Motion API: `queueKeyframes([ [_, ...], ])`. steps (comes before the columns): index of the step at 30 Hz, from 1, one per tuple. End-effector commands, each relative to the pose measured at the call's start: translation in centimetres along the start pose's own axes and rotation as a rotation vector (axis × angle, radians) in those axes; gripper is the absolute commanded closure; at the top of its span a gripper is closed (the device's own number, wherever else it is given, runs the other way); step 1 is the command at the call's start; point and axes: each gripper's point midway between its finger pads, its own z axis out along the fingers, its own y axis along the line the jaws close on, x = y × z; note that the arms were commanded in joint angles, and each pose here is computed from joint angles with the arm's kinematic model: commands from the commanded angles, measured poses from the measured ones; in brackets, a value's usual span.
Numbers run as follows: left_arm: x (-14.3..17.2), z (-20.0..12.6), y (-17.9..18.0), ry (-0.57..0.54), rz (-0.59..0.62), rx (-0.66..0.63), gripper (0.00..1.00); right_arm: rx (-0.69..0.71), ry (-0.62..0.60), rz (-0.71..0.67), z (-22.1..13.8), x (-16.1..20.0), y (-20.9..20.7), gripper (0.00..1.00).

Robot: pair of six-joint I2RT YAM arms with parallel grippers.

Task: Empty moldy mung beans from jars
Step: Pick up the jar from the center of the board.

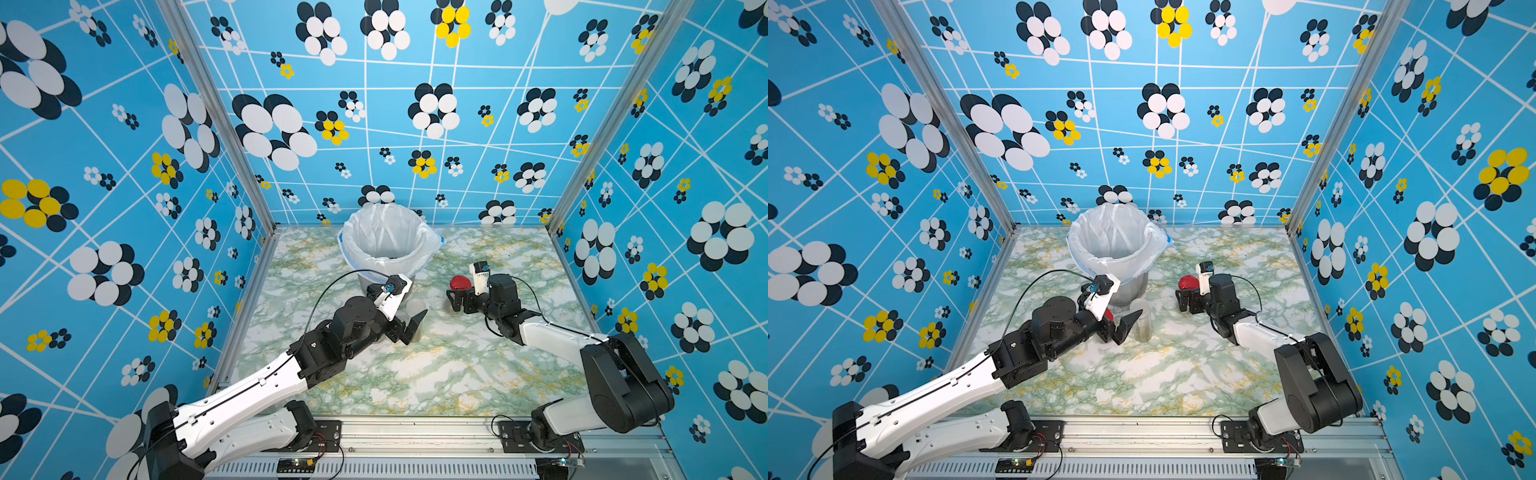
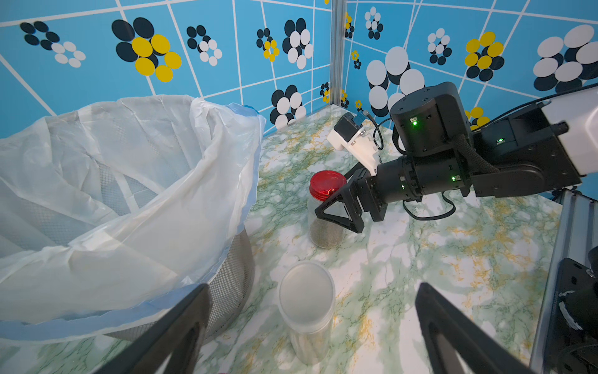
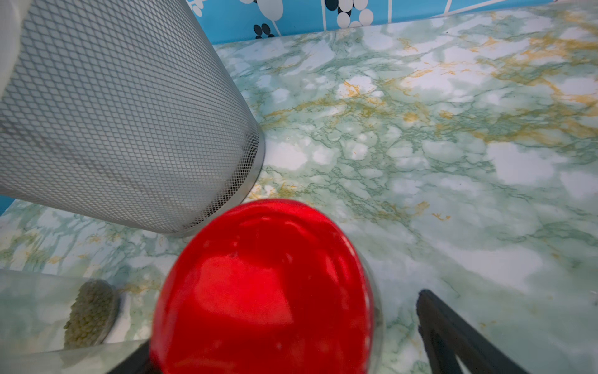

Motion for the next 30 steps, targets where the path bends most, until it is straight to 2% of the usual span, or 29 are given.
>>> queueKeyframes([
  [1, 0.1, 0.0, -0.2, -0.01, 0.005, 0.007, 0.01, 0.008, -0.029, -0.025, 0.8, -1.1, 0.2, 0.01],
  [13, 1.2, -0.4, 0.5, 0.006, 0.0, -0.023, 0.01, 0.004, -0.008, -0.071, 2.8, -0.8, 0.8, 0.01],
  [18, 1.5, -0.5, 0.8, 0.007, -0.016, -0.03, 0.01, -0.015, -0.003, -0.069, 3.3, -1.0, 1.2, 0.23],
  [20, 1.5, -0.6, 1.1, 0.002, -0.021, -0.037, 0.01, -0.025, -0.001, -0.067, 3.2, -1.0, 1.4, 0.29],
  [30, 1.4, 0.2, 0.8, 0.012, -0.033, 0.001, 0.01, -0.012, -0.024, -0.086, -0.4, -3.7, 2.2, 0.34],
])
